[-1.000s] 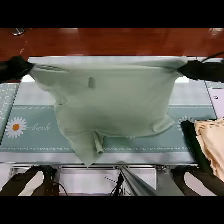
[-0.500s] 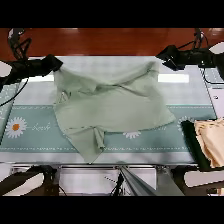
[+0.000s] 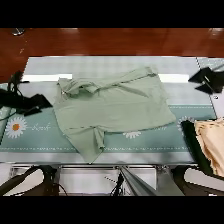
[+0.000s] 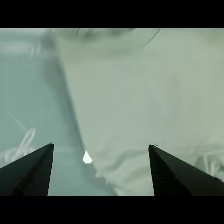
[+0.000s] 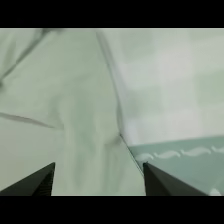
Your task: Fold the shirts.
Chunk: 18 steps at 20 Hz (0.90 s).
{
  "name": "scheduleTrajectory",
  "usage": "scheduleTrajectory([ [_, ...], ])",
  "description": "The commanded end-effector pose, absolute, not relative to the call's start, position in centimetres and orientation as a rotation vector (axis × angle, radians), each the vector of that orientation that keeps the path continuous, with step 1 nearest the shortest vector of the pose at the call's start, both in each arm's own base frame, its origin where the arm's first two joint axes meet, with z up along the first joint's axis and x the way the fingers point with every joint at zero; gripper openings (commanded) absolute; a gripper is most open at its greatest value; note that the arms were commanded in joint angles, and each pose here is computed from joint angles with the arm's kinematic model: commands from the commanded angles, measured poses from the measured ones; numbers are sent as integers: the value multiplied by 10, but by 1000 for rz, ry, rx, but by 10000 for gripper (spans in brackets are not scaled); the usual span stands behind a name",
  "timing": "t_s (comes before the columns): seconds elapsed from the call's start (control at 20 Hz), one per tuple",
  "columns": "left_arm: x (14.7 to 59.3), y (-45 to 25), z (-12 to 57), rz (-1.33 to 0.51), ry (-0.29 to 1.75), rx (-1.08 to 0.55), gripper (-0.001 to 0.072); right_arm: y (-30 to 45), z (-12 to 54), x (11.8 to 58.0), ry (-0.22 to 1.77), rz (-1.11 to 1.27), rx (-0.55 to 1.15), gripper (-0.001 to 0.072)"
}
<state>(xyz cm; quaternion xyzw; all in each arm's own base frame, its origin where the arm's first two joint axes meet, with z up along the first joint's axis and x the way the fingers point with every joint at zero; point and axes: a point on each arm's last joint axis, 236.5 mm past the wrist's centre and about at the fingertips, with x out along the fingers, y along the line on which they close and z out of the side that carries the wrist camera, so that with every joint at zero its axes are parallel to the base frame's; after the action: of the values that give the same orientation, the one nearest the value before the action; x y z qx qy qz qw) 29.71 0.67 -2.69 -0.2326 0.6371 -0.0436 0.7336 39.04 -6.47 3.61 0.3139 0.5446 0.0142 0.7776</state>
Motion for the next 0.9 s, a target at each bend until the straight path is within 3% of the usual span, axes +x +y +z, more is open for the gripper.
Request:
scheduleTrajectory([
  [0.0,239,-10,-57,-99,1466,-785,707,-44,10,331,1107,-1,798,628],
  [0.1,233,-35,-65,-149,1407,-925,706,-9,7,314,1036,58,830,627],
  [0.3,219,-61,-86,-151,1408,-1030,706,19,-8,290,1075,96,797,627],
  [0.7,250,-97,-106,-171,1259,-928,677,8,-10,293,1060,39,807,627],
  [0.75,253,-102,-105,-180,1250,-923,457,-3,-11,295,1046,-3,823,627],
  [0.8,251,-107,-103,-200,1257,-911,20,-19,-14,294,1032,-61,824,626],
  [0.85,249,-112,-103,-220,1267,-901,21,-40,-23,288,1039,-131,803,625],
])
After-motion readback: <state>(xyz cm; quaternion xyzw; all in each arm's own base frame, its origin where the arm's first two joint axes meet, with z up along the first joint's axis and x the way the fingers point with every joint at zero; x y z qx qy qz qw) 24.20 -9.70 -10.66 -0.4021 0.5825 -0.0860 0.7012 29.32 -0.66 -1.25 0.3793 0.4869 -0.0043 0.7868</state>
